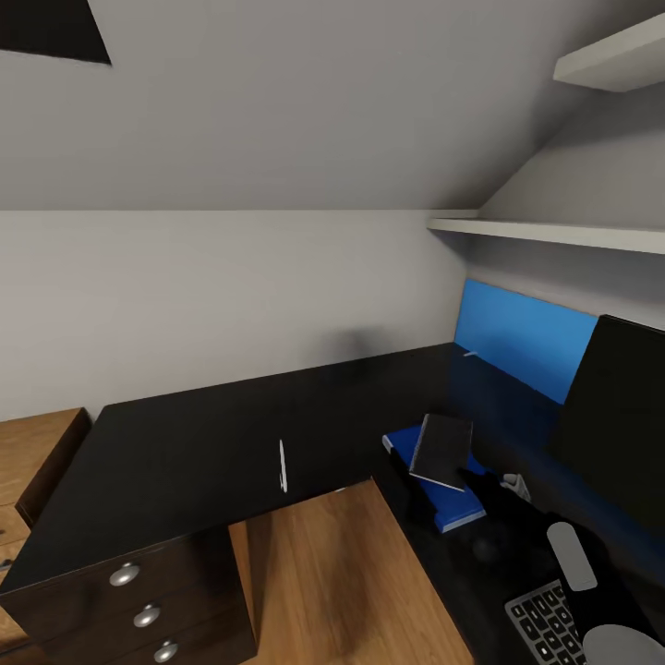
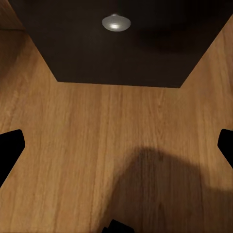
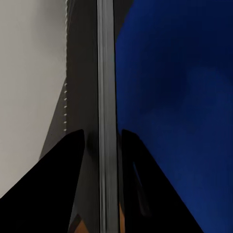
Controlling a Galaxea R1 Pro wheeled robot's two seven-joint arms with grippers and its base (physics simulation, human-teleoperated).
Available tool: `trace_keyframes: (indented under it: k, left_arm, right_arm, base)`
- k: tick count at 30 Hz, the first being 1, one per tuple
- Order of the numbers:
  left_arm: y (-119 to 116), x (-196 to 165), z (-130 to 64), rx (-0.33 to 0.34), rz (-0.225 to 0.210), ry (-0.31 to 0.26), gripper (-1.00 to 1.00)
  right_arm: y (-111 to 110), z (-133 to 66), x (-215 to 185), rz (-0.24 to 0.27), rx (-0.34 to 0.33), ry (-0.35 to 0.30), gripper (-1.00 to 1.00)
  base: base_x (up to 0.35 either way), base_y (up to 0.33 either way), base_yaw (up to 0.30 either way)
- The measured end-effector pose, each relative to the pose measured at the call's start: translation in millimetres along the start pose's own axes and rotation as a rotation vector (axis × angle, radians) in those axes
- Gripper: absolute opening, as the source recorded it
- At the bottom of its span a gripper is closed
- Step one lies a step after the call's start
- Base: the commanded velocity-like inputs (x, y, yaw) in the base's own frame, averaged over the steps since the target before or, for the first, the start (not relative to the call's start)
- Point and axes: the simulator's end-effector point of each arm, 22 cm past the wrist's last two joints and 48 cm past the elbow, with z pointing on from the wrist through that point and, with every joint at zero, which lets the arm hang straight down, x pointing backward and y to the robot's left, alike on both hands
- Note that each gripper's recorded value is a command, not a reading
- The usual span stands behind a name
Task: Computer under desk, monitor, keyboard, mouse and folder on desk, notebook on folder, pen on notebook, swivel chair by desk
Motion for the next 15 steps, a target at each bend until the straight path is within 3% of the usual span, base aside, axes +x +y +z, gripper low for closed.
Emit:
trace_keyframes:
  k: [15]
  left_arm:
    - [-0.1,-0.2,0.1,0.0,0.0,0.0,1.0]
  right_arm:
    - [0.0,0.3,0.4,-0.003,0.001,0.0,-1.0]
  base:
    - [0.0,0.0,0.0]
